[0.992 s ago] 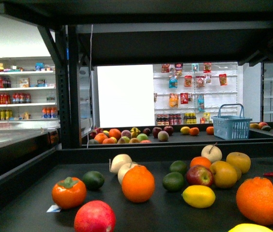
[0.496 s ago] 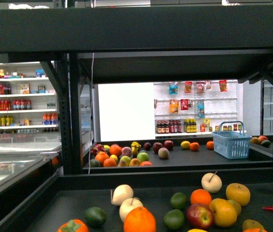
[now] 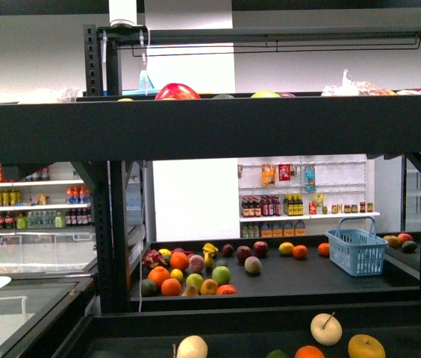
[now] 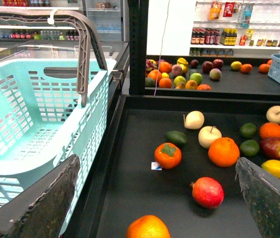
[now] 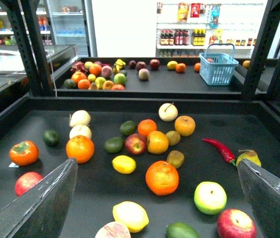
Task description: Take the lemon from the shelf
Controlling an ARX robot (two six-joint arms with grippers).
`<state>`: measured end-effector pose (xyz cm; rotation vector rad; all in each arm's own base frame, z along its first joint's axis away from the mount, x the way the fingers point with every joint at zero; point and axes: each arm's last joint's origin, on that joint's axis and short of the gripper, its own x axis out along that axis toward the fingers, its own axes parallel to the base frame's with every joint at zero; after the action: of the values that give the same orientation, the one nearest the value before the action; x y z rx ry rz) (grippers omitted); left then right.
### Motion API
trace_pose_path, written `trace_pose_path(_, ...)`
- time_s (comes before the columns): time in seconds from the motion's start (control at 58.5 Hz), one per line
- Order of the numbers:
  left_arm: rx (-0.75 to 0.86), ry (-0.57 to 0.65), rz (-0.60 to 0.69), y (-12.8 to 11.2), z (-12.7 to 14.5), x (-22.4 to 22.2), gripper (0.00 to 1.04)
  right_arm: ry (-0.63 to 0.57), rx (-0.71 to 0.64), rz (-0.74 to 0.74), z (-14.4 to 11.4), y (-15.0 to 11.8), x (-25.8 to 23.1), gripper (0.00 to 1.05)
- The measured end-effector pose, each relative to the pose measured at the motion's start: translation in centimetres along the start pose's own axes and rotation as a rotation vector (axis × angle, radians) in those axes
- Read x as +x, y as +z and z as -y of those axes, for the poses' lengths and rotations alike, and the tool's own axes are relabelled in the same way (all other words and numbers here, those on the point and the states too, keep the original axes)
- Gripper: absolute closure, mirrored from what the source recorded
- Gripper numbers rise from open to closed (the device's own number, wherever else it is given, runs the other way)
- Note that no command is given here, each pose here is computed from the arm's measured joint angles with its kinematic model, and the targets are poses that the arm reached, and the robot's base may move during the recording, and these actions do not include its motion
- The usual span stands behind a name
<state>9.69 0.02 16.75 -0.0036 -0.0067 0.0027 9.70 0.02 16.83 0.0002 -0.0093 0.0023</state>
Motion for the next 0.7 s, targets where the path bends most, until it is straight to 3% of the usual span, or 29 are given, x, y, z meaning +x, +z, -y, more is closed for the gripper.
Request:
trace_pose_path(0.222,-0.003,-0.001,-0.001,0.0,0.0,0.0,0.08,0.0,0.0,0.0,0.0,0.0,0.0,0.07)
trace_pose_path(0.342,-0.191,-0.036,-0.115,-0.4,0.1,0.7,0.08,0.0,0.0,0.0,0.0,0.0,0.0,0.07)
trace_pose_path(0.53,-0.432,-0.032,-0.081,5.3,-1.9,3.5,0.08,0.0,0.0,0.0,0.0,0.0,0.0,0.07)
trace_pose_path(0.616,-0.656,0.043,-0.102,8.7,-5.5,6.4,0.08,0.0,0.0,0.0,0.0,0.0,0.0,0.07)
trace_pose_path(0.701,-0.824,0.102,-0.101,10.2,-8.6,8.3,0.08,0.0,0.0,0.0,0.0,0.0,0.0,0.07)
